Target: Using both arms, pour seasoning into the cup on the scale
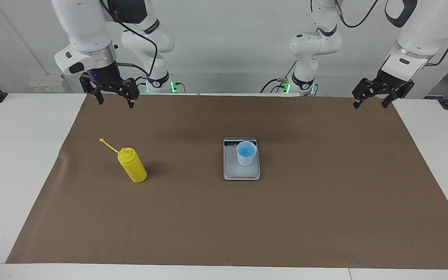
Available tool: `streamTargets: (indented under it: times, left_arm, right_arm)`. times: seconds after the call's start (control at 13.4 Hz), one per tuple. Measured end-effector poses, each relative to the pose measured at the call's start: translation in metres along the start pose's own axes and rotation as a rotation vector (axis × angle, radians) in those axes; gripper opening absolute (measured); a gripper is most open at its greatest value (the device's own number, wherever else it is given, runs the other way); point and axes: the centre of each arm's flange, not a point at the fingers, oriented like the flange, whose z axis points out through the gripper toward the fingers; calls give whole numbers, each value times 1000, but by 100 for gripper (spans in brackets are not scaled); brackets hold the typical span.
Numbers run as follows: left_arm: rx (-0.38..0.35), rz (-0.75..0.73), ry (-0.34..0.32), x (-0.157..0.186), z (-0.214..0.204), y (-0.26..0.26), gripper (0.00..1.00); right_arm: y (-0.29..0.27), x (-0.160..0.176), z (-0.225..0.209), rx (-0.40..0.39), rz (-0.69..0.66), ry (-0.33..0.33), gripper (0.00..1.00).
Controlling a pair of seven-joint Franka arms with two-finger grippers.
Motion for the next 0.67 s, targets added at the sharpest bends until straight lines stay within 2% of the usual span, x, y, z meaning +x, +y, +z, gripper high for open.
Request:
streamTargets:
  times: [0.67]
  left_arm:
    - [0, 0, 0, 0, 0, 0, 100]
  right_arm:
    - [11, 2, 1, 0, 20, -2, 100]
